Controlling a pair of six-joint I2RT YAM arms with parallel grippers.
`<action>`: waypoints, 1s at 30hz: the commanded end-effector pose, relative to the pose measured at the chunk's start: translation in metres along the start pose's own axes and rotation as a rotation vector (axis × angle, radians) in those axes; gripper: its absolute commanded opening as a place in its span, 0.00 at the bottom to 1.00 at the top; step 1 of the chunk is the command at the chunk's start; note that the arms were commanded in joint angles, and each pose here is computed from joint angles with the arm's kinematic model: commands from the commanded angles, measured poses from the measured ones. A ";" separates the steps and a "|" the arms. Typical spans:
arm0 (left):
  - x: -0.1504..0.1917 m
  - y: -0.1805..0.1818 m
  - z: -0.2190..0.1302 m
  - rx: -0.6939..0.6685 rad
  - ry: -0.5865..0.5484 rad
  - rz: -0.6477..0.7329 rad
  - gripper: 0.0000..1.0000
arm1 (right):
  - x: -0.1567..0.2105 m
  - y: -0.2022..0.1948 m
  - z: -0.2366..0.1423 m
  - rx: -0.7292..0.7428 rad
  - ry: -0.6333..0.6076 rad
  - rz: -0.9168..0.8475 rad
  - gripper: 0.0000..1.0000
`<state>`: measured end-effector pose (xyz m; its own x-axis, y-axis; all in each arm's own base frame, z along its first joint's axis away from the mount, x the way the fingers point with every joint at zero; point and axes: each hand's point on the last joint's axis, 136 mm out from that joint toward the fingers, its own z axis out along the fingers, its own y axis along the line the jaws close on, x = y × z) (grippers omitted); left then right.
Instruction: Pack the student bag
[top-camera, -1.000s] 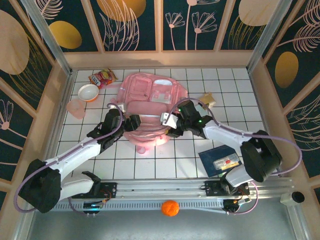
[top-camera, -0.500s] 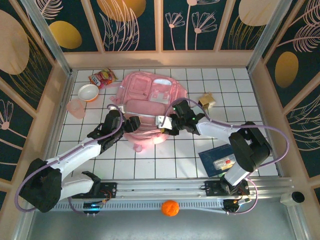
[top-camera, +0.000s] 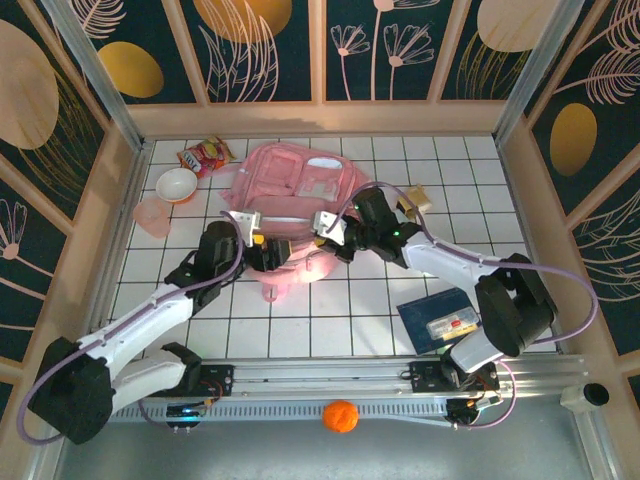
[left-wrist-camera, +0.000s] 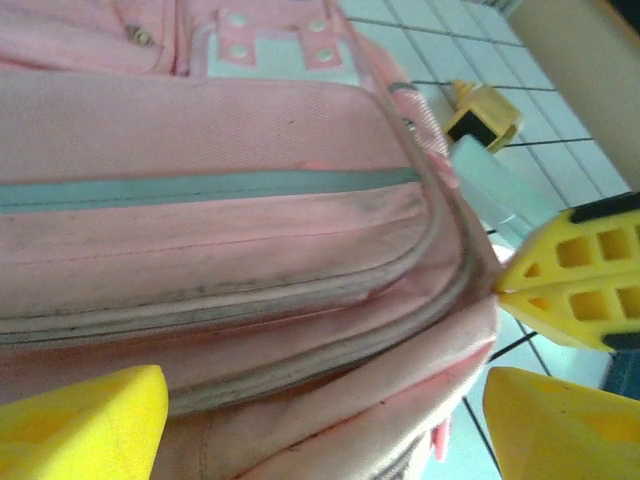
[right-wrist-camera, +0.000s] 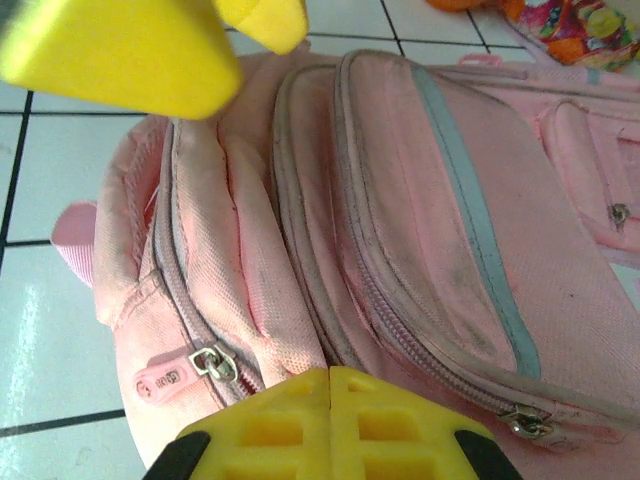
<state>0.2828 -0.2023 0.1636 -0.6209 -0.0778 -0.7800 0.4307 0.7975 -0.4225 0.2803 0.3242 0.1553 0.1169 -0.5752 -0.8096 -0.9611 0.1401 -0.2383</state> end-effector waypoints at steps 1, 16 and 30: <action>0.003 -0.020 -0.013 0.112 -0.025 0.299 0.84 | -0.056 -0.017 -0.024 0.040 -0.166 -0.022 0.00; -0.006 0.012 0.016 -0.074 0.016 0.728 0.89 | -0.022 -0.018 -0.013 0.044 -0.044 -0.001 0.34; -0.019 0.017 0.036 -0.034 0.129 1.029 0.93 | 0.025 -0.018 0.037 0.069 0.140 -0.270 0.51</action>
<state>0.3261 -0.2123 0.1446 -0.0665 0.7091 -0.7020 0.7720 0.4822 0.4140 0.3004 0.3277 0.1217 0.2012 -0.6699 -0.7147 -0.9329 0.0916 -0.3484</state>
